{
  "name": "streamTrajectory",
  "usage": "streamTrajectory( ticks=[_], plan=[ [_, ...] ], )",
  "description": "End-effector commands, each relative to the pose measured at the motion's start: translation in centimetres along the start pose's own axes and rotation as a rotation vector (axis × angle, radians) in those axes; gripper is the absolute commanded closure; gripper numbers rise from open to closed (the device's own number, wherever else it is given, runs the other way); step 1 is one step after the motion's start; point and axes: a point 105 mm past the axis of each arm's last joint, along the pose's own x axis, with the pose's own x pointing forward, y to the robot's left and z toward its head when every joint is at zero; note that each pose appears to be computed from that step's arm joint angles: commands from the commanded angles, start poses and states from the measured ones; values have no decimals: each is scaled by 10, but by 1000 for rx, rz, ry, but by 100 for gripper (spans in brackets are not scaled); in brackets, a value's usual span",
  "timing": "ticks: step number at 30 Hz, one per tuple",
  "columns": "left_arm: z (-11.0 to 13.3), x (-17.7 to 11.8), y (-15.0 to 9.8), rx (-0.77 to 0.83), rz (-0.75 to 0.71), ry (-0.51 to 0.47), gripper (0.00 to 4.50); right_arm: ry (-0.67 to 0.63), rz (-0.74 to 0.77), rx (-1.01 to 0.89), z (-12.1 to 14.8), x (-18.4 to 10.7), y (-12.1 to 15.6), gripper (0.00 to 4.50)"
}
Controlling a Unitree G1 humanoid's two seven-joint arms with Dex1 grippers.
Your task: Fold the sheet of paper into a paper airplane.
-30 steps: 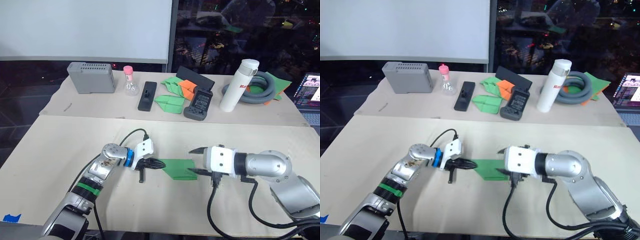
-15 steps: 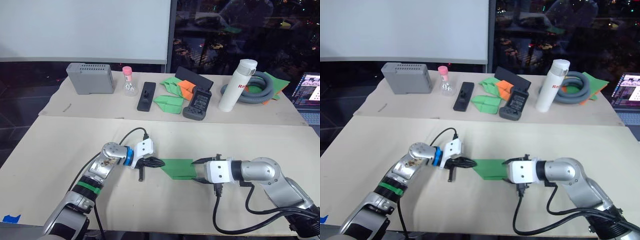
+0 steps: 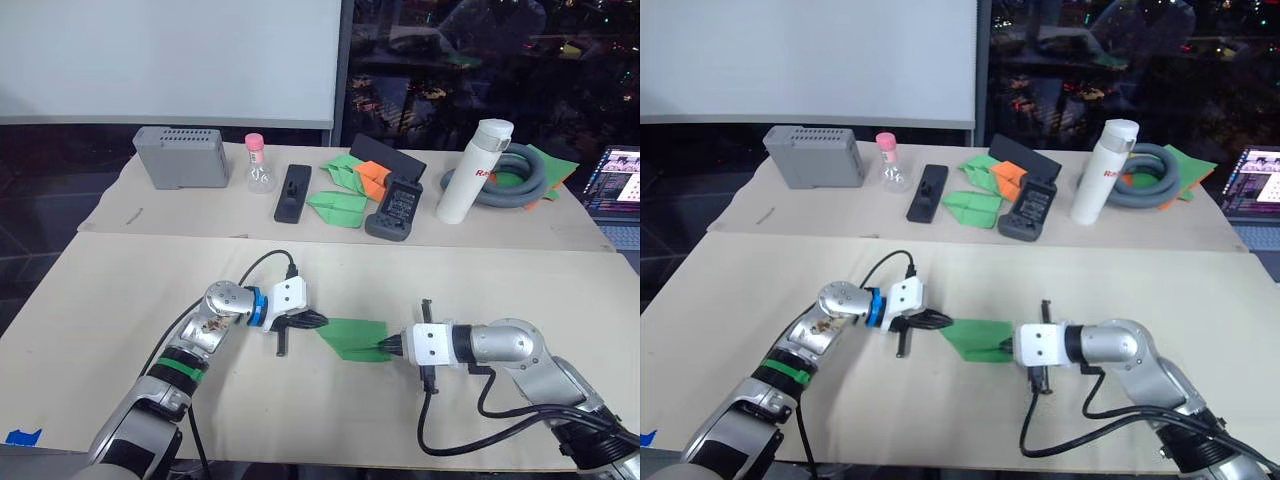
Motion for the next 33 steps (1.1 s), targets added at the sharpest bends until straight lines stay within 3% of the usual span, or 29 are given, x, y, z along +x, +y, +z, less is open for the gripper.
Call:
streamTrajectory(
  ticks=[1, 7, 14, 27, 33],
  plan=[
    [-13, 2, -5, 8, -17, 45, 450, -91, 41, 197, 13, -7, -1, 445],
    [-6, 2, -20, 6, -112, 0, 450, -122, 143, 363, 20, -6, 12, 445],
    [-11, 0, -35, -37, -170, 13, 450, -121, 157, 479, 18, -1, 9, 445],
    [-13, 1, -22, 4, -82, 9, 450, -99, 192, 572, -1, 6, -6, 445],
    [2, -4, -5, 30, 24, -74, 450, -48, 209, 618, -14, 11, -4, 445]
  ],
)
